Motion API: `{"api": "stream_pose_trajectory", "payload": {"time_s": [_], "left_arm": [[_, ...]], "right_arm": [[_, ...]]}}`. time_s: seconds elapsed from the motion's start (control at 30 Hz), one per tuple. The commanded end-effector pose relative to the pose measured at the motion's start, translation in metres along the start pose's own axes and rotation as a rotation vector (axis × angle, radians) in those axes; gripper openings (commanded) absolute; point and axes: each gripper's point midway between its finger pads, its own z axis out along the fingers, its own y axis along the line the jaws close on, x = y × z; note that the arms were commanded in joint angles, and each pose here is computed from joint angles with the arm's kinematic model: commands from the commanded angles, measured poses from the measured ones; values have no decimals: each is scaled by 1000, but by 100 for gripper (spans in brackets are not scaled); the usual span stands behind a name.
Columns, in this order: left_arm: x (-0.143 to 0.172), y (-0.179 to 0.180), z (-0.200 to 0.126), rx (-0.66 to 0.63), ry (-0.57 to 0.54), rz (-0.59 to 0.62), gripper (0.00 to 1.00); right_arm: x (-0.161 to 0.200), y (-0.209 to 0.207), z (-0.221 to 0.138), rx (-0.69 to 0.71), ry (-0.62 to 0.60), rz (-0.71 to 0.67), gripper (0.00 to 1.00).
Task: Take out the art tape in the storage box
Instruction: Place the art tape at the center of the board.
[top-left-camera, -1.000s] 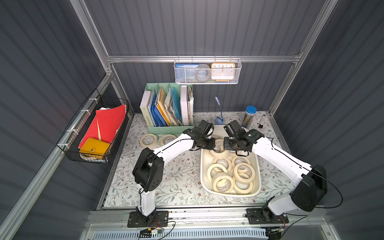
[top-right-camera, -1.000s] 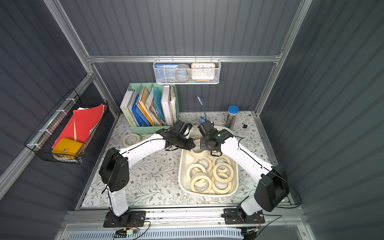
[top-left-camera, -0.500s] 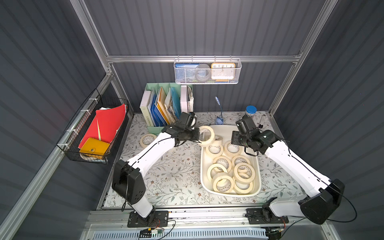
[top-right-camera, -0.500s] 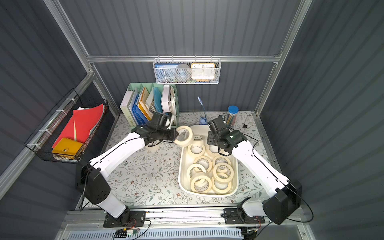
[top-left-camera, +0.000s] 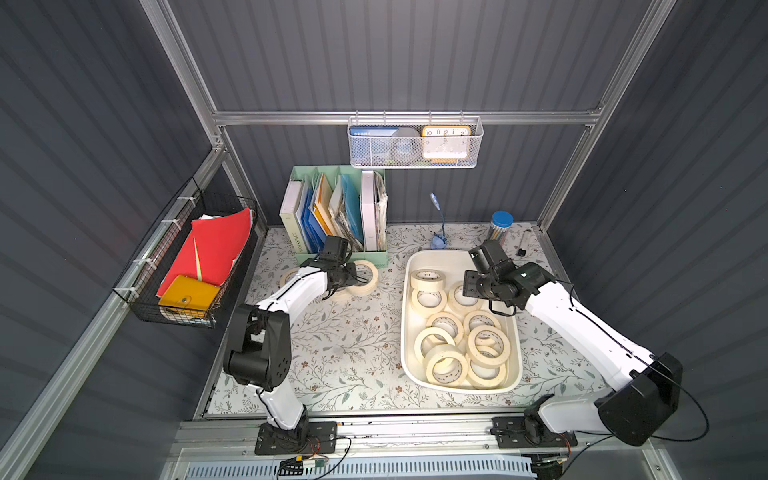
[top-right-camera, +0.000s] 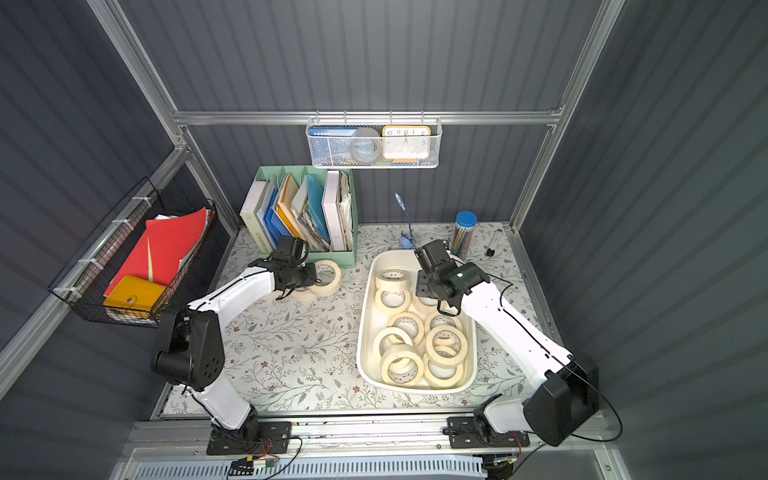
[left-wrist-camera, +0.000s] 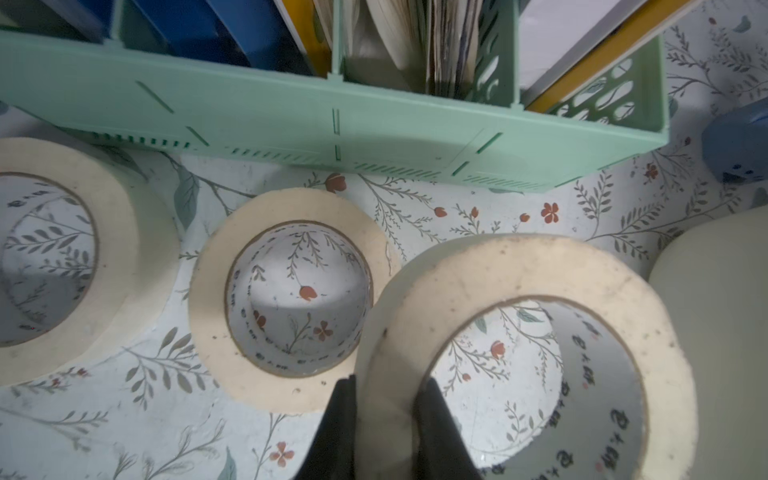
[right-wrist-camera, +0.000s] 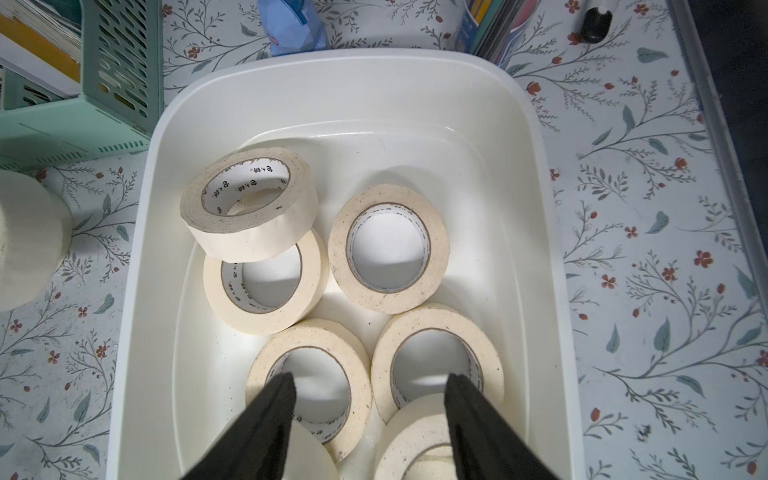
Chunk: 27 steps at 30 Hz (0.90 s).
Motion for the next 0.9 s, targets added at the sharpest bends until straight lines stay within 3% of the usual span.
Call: {"api": "stream_pose_trajectory", "payload": {"time_s": [0.0, 0.4, 0.67, 0.87], "left_arm": [[-24, -22, 5, 90, -76, 7, 0], [-6, -24, 46, 117, -31, 5, 0], [-28, -36, 30, 142, -85, 39, 0], [-27, -43, 31, 144, -71, 71, 0]], "right_arm": [[9, -6, 8, 34, 35, -18, 64], [21, -2, 26, 37, 91, -19, 64], [24, -4, 27, 43, 94, -20, 64], [26, -3, 29, 41, 101, -22, 64]]}}
